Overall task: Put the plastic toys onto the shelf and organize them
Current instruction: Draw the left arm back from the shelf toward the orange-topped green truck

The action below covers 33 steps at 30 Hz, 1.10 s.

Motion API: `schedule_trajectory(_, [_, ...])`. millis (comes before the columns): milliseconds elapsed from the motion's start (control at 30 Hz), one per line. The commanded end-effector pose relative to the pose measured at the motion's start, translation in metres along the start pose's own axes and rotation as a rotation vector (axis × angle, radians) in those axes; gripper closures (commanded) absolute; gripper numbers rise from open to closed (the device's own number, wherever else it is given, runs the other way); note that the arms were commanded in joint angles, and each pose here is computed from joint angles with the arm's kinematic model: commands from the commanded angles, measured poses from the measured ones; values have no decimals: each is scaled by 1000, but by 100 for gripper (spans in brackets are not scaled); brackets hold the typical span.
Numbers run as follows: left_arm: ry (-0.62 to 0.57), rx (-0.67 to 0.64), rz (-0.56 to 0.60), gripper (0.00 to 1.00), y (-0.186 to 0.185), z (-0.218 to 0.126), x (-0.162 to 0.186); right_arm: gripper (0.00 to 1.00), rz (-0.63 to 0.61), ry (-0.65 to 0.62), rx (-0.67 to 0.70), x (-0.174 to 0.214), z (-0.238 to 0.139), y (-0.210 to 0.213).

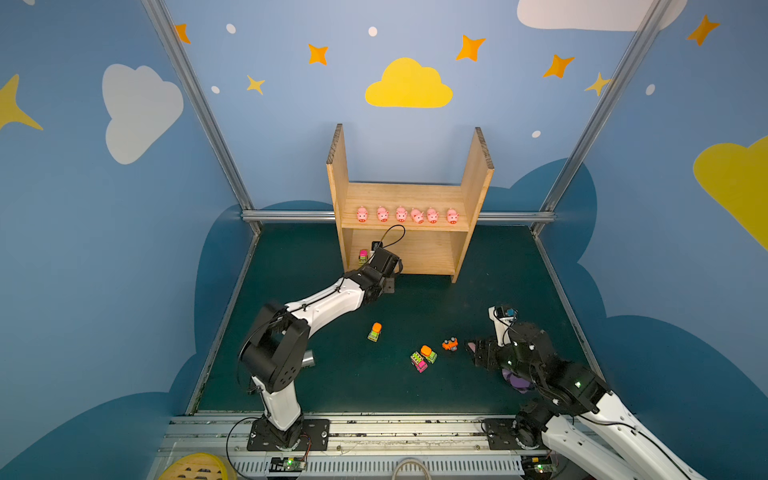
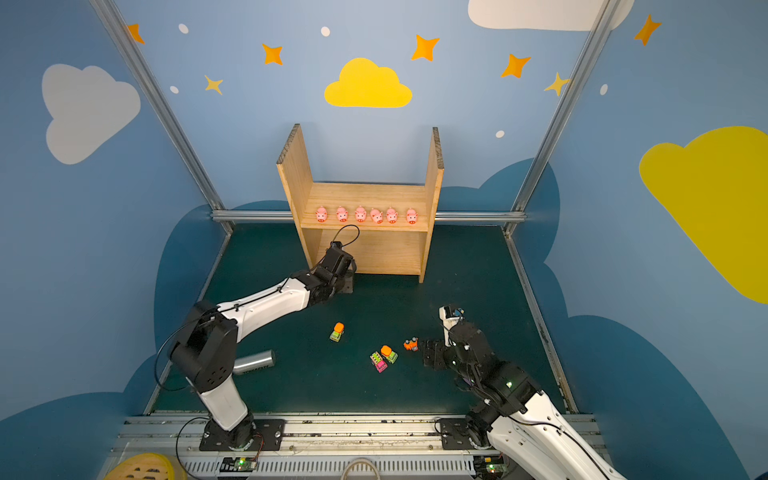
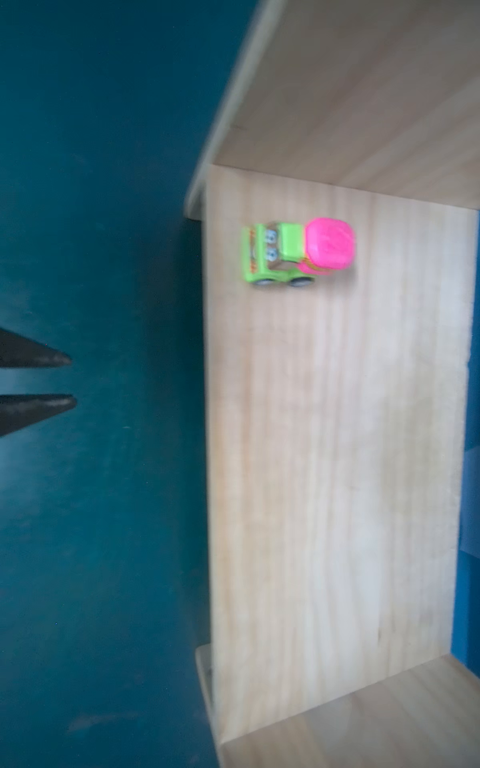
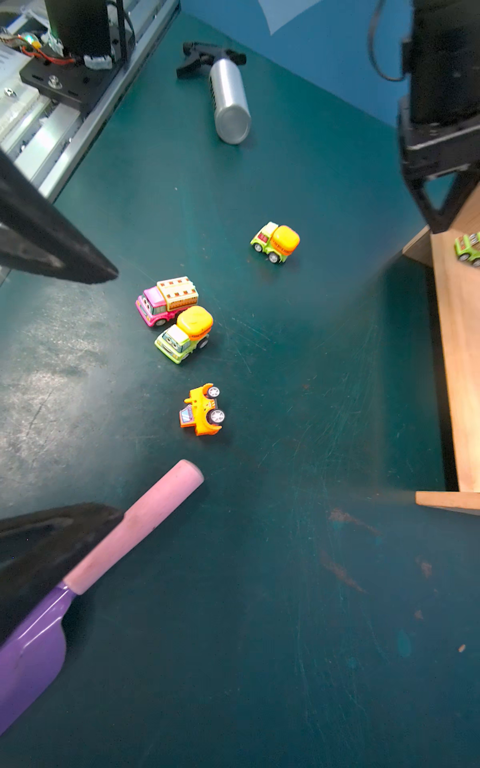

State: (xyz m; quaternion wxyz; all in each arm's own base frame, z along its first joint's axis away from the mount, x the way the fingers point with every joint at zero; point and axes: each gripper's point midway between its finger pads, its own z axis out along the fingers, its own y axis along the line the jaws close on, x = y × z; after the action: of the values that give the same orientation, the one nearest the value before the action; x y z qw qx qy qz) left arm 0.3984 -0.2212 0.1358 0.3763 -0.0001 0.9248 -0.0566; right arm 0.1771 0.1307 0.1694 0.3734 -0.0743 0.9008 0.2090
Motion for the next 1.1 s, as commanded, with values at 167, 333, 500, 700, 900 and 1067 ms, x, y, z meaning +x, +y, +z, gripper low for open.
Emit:
schedule_trajectory(167, [-72,-42,-59,31,33,-85,23,18,11,24,-64,0,-7,14])
schedule_trajectory(333, [-100,-2,-94,6,55,-119,46,17,4,43,-94,5,1,26])
schedule_trajectory(500, [-115,14,-146,0,74,-134,70,17,-21,62,-103,11,10,37])
schedule_trajectory(700, [-134,76,-148,0,77,-138,94,17,-47,98,-130,20,18,53])
schedule_trajectory(900, [-96,97,-103,0,76,-126,115,17,-59,111,-139,23,24,64])
schedule_trajectory(1067, [-83,67,-52,0,82,-111,130,17,-72,131,-120,26,36,70])
